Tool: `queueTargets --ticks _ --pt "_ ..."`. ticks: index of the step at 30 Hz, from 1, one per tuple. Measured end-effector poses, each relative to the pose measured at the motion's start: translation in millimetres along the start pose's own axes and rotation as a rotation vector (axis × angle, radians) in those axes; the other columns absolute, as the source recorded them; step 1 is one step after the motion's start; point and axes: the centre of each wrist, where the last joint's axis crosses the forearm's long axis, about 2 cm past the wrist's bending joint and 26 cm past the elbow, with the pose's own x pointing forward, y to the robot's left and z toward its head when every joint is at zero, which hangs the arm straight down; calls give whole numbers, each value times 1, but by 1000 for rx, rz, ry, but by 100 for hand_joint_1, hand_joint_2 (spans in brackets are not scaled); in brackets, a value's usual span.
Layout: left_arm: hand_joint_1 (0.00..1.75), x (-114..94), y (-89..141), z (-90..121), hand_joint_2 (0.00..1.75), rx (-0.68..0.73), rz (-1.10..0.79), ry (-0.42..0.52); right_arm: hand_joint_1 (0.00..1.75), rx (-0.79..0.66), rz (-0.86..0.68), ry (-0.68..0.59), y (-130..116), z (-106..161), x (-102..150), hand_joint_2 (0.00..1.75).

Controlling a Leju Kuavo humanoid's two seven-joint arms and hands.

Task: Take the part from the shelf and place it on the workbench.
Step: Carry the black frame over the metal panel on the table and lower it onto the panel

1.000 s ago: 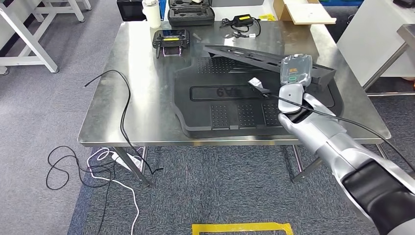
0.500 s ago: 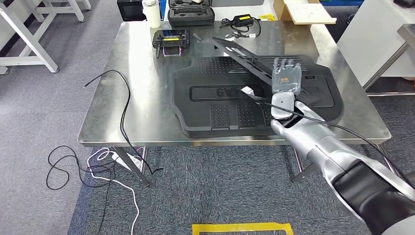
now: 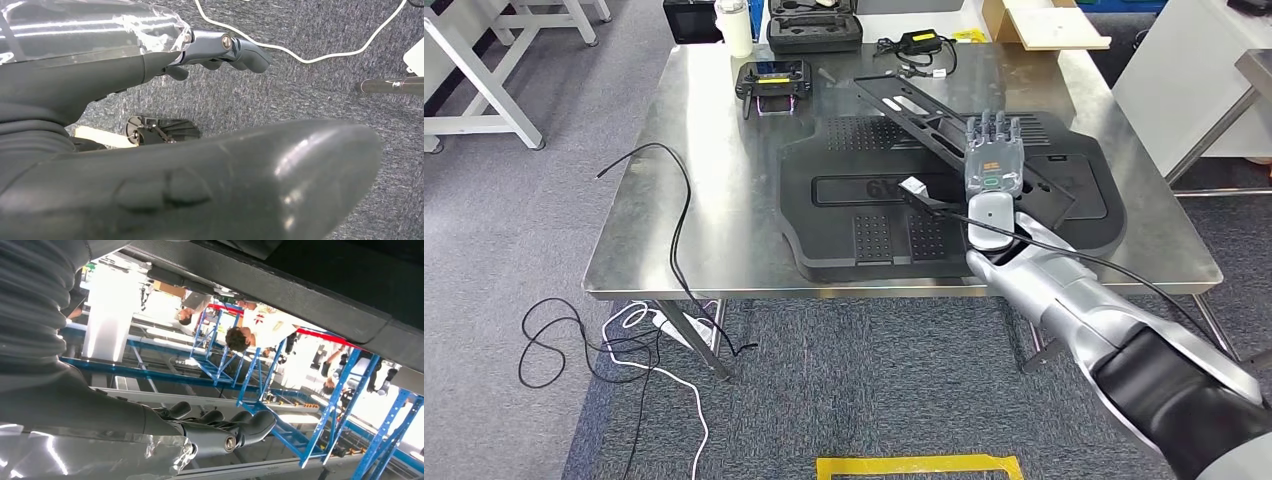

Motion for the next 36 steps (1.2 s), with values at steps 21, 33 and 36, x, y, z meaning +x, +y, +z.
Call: queueTargets --ticks 21,33,36 --pt "0 -8 -1 6 0 7 -7 15 0 -291 -704 -51 -53 13 16 175" --pt "0 -8 -1 6 0 9 -9 5 0 -586 -981 -245 -118 51 1 175" --pt "0 -7 -1 5 0 7 -7 3 0 -706 -942 -301 -127 60 -7 175"
